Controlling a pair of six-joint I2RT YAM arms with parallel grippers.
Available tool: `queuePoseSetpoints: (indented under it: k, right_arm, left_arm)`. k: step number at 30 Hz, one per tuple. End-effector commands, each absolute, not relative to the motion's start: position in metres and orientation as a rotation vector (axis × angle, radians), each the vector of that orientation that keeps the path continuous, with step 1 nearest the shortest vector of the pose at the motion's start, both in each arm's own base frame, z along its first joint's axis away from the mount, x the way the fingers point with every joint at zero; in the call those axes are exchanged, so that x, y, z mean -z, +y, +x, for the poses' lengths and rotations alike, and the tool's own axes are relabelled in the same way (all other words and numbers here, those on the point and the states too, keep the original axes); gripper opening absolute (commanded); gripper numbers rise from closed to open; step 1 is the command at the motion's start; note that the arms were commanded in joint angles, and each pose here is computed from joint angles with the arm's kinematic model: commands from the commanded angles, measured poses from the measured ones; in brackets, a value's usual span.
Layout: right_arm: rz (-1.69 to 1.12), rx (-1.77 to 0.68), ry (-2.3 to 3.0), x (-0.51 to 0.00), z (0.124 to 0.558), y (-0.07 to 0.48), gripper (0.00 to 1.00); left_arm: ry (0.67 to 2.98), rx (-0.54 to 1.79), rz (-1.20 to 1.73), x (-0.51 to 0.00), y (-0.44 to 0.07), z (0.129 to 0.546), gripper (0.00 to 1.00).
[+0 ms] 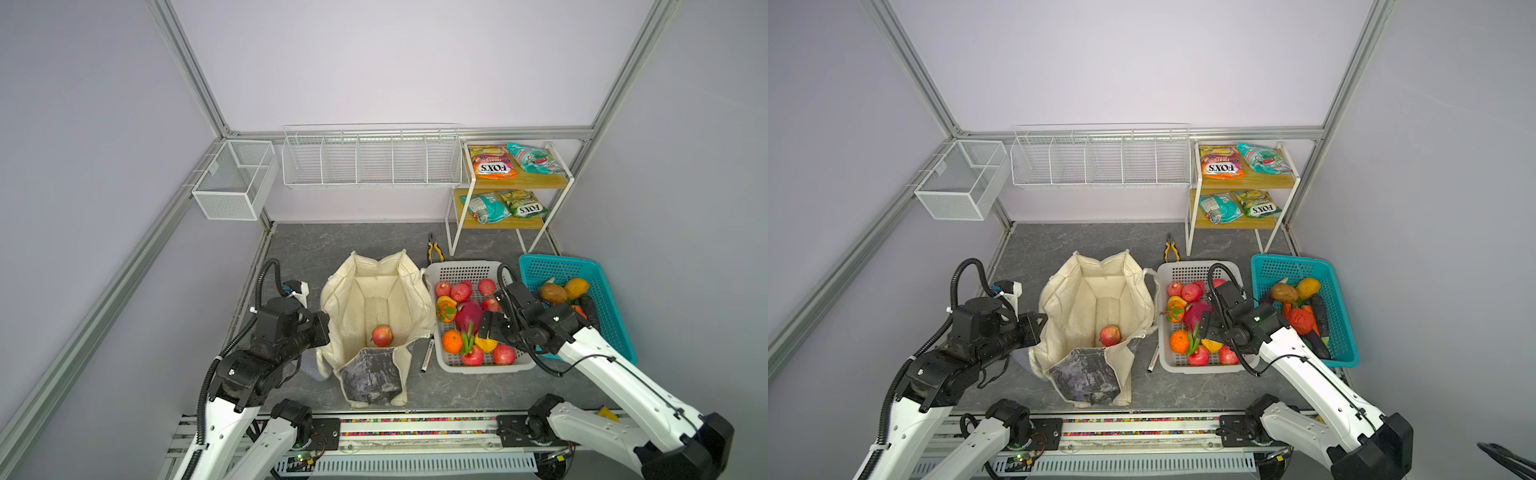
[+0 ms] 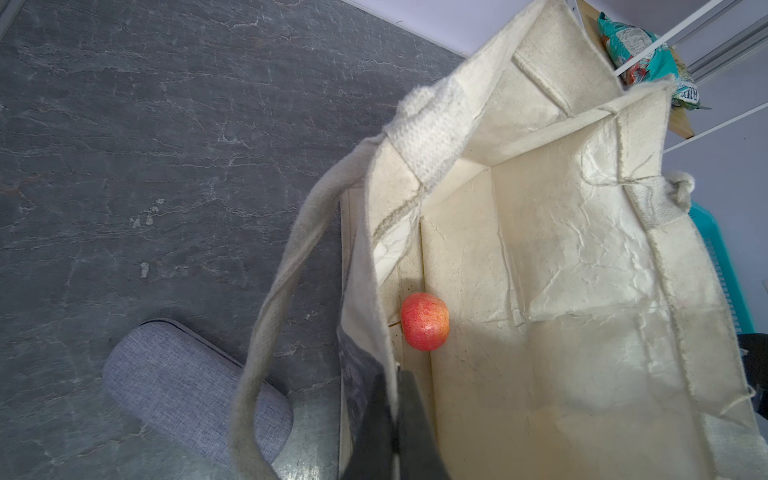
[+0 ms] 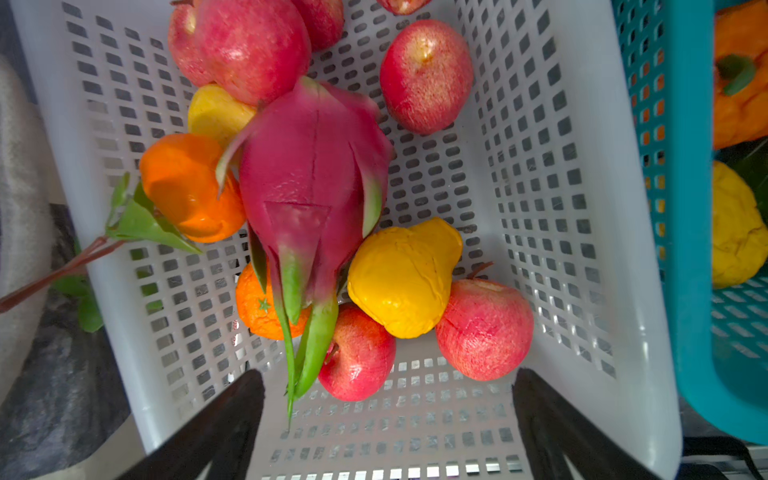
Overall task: Place the food into the grocery bag and tie it
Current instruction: 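Move the right gripper back over the white fruit basket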
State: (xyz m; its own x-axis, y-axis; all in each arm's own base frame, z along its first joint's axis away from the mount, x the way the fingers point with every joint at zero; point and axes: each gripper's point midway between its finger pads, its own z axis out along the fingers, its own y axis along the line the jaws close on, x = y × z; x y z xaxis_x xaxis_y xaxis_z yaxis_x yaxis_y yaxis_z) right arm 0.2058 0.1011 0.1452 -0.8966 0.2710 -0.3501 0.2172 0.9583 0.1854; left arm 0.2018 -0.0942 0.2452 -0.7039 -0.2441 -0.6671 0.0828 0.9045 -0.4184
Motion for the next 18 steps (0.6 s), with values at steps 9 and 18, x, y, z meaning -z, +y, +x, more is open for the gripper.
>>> queuePoseSetpoints:
  k: [9,18]
  right_arm:
    - [0.418,-0.257,2.802,-0.111,0.212,0.106,0.99]
    - [0.473,-0.255,2.824,-0.094,0.219,0.102,0.92]
  left_arm:
    - [2.295,0.577,-0.102,-0.247,-0.098,0.199,0.00]
    - [2.300,0.576,-0.099,-0.247,-0.100,0.202,0.00]
